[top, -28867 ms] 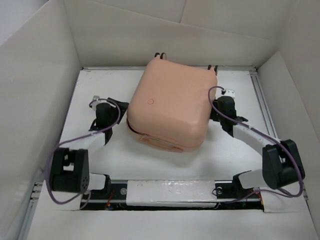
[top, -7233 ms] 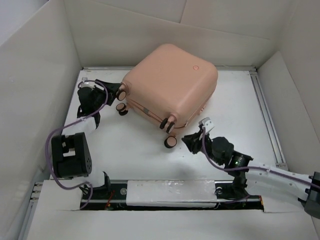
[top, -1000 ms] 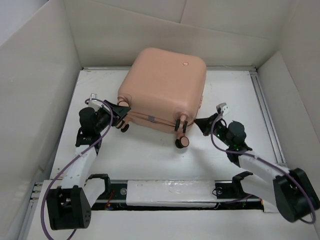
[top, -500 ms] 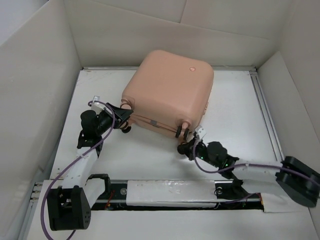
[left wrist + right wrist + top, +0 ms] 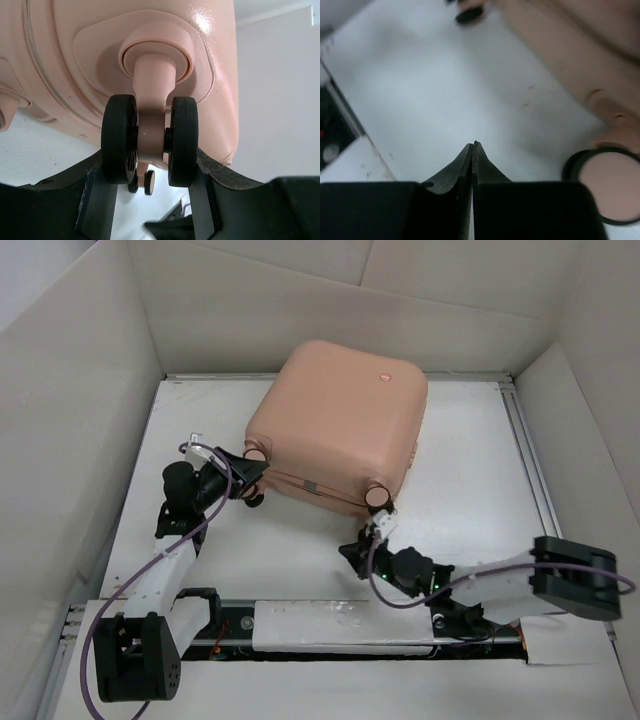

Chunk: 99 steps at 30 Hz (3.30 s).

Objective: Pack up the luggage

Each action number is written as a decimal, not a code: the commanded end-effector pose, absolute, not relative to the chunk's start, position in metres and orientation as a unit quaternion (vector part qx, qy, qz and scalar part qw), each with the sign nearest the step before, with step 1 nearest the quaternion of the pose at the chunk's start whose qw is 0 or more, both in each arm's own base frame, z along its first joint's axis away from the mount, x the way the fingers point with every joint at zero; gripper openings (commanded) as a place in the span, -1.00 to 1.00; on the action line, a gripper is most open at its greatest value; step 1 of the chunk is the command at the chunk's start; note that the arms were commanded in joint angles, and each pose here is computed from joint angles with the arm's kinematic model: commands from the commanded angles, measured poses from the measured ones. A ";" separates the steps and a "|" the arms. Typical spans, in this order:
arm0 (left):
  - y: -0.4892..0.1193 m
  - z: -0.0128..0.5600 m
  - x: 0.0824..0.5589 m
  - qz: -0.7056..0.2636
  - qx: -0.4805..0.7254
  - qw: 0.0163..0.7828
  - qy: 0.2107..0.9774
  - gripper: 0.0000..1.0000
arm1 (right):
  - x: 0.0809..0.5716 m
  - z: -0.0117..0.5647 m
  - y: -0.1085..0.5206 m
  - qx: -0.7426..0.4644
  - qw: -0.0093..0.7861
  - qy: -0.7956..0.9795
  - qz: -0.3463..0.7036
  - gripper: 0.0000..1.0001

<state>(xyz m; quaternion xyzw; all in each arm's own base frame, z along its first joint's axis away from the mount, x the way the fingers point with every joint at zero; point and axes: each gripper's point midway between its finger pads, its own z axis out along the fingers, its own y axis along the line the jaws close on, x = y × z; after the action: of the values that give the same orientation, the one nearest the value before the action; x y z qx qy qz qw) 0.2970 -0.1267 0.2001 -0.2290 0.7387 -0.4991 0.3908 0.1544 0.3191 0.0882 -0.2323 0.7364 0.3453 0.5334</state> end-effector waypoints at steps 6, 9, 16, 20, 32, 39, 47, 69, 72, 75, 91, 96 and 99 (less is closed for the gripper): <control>-0.138 0.264 0.293 -0.538 -0.135 0.467 0.688 -1.00 | 0.185 0.140 0.212 0.005 0.606 0.736 0.300 -0.10; -0.138 0.267 0.291 -0.539 -0.132 0.470 0.686 -1.00 | 0.195 0.143 0.185 0.046 0.608 0.742 0.278 0.07; -0.139 0.266 0.290 -0.539 -0.126 0.470 0.687 -1.00 | 0.220 0.132 0.170 0.051 0.586 0.774 0.233 0.14; -0.139 0.266 0.290 -0.539 -0.126 0.470 0.687 -1.00 | 0.234 0.141 0.175 0.022 0.589 0.784 0.195 0.20; -0.139 0.266 0.290 -0.539 -0.126 0.470 0.687 -1.00 | 0.278 0.143 0.196 -0.145 0.565 0.781 0.223 -0.09; -0.139 0.266 0.290 -0.539 -0.126 0.470 0.687 -1.00 | 0.279 0.144 0.207 -0.186 0.553 0.756 0.297 -0.52; -0.139 0.266 0.290 -0.539 -0.126 0.470 0.687 -1.00 | 0.271 0.144 0.213 -0.179 0.545 0.748 0.335 0.08; -0.143 0.272 0.283 -0.558 -0.117 0.462 0.679 -1.00 | 0.191 0.224 0.274 -0.154 0.495 0.616 0.594 -1.00; -0.143 0.287 0.274 -0.566 -0.109 0.475 0.666 -1.00 | 0.174 0.258 0.302 -0.175 0.468 0.575 0.647 -1.00; -0.143 0.298 0.266 -0.570 -0.100 0.486 0.655 -1.00 | 0.174 0.281 0.317 -0.171 0.466 0.550 0.672 -1.00; -0.148 0.277 0.252 -0.574 -0.089 0.469 0.665 -1.00 | 0.336 0.299 0.234 -0.016 0.635 0.666 0.390 -1.00; -0.147 0.270 0.248 -0.572 -0.093 0.471 0.665 -1.00 | 0.300 0.246 0.247 -0.032 0.593 0.690 0.414 -1.00; -0.144 0.278 0.244 -0.567 -0.088 0.494 0.653 -1.00 | 0.268 0.191 0.259 -0.039 0.567 0.718 0.402 -1.00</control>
<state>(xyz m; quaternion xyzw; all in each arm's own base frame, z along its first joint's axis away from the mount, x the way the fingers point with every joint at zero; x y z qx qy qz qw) 0.2606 -0.1368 0.2104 -0.2171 0.7142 -0.5382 0.3914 0.2939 0.2420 0.2001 -0.0225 0.7392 0.3786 0.5565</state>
